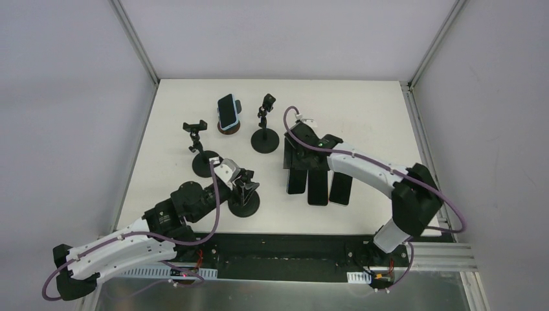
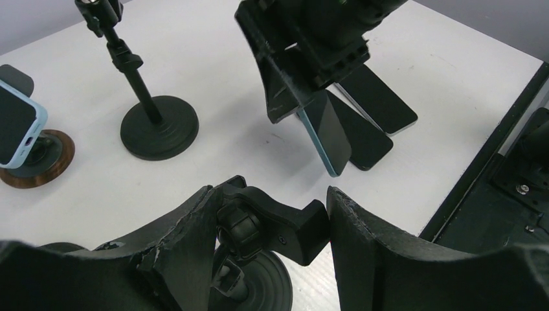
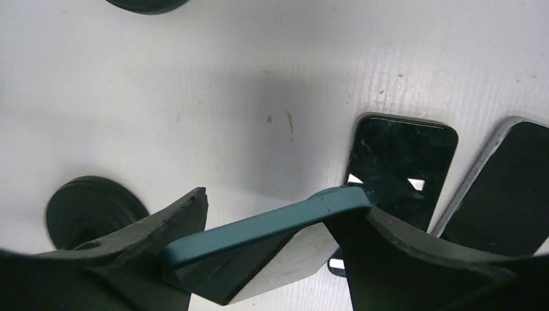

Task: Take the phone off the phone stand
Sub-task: Place the phone at the center of the board.

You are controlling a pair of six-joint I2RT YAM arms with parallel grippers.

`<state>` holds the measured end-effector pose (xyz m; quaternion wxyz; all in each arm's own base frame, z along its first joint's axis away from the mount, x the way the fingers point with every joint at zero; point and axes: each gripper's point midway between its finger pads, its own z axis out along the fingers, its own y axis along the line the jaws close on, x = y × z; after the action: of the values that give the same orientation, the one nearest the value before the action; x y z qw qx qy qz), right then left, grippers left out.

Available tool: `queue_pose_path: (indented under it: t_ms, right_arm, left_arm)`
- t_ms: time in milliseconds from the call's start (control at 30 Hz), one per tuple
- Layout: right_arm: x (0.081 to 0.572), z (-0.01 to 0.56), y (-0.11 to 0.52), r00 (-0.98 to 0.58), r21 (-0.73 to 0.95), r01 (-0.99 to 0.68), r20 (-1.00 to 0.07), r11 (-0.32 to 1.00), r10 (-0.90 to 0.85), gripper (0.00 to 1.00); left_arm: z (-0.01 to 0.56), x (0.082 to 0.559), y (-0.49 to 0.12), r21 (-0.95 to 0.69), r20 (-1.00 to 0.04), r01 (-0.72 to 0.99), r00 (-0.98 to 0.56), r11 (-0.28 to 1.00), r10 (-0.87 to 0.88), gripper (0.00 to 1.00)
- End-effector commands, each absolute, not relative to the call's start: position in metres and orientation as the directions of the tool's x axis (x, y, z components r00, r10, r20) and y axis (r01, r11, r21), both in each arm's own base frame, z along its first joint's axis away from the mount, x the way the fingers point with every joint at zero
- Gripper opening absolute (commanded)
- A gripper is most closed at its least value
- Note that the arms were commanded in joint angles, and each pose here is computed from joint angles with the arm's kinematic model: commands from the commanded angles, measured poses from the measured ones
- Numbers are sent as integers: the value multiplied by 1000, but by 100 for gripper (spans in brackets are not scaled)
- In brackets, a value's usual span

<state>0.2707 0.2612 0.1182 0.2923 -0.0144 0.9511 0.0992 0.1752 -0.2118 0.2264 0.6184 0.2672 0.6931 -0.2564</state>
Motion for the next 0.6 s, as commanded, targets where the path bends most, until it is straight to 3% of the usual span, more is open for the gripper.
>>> queue_pose_path:
  t_ms: [0, 200, 433, 567]
  right_arm:
    - [284, 113, 276, -838, 167, -86, -545, 982, 19, 1]
    - [289, 75, 270, -861, 135, 1, -504, 991, 69, 19]
    - [282, 41, 268, -876, 134, 74, -465, 988, 128, 29]
    - [276, 32, 260, -885, 105, 98, -446, 990, 135, 47]
  left_arm:
    - [211, 174, -185, 40, -982, 643, -118, 765, 150, 0]
    - [212, 171, -173, 30, -986, 630, -109, 776, 127, 0]
    - [208, 169, -174, 19, -985, 634, -123, 773, 124, 0]
    - [207, 169, -175, 18, -984, 634, -126, 773, 126, 0]
